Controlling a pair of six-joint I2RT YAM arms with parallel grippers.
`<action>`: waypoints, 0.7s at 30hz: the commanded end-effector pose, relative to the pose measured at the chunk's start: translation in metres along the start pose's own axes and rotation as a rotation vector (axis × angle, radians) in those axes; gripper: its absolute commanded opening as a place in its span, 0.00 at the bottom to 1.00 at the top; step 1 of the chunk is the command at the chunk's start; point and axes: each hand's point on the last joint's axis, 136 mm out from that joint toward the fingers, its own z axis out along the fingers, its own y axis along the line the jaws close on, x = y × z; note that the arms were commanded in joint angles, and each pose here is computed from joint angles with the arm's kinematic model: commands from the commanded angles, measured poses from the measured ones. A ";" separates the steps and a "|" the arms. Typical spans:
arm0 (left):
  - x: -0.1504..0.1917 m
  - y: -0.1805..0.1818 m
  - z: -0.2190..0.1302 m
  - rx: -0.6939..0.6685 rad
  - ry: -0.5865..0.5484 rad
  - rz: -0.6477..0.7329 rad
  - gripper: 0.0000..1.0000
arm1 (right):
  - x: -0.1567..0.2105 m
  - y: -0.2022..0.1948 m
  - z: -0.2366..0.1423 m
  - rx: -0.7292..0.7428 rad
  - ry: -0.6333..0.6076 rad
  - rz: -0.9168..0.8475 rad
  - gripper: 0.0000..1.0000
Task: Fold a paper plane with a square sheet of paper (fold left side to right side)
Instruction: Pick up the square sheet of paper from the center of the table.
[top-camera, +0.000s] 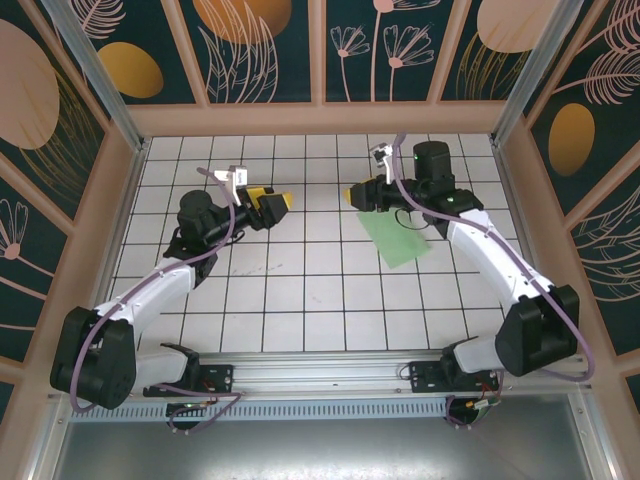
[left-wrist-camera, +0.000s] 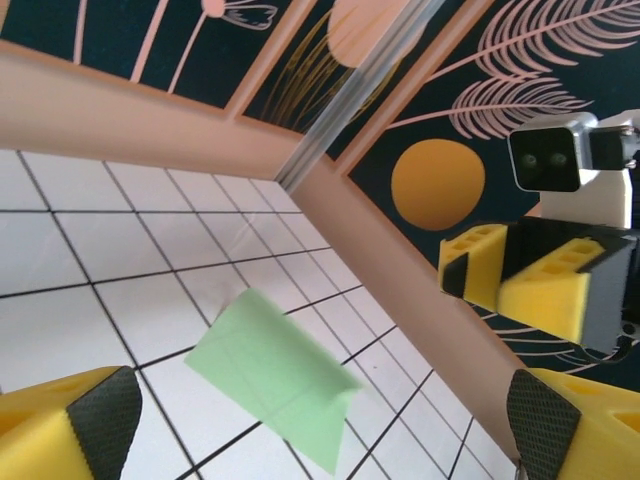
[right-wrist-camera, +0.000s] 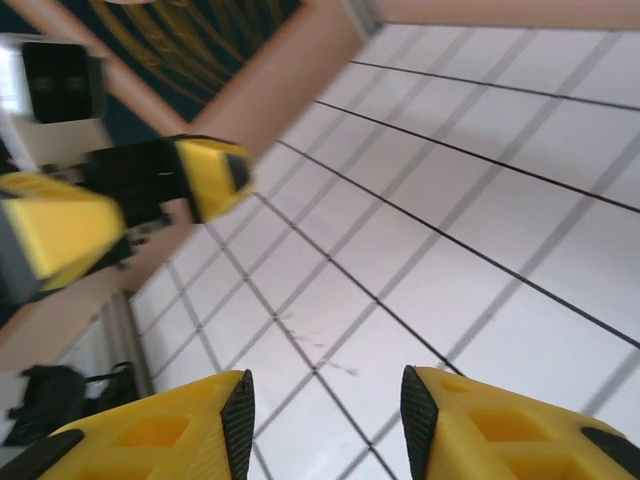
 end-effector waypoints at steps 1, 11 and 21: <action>0.013 0.016 -0.001 -0.057 0.034 -0.010 0.94 | 0.019 -0.064 -0.003 0.284 0.044 0.086 0.52; 0.064 0.017 0.030 -0.022 0.179 -0.101 0.88 | 0.098 -0.216 -0.043 0.809 0.134 0.358 0.91; 0.095 0.014 0.072 -0.014 0.269 -0.141 0.85 | 0.145 -0.295 -0.080 1.141 0.228 0.479 0.99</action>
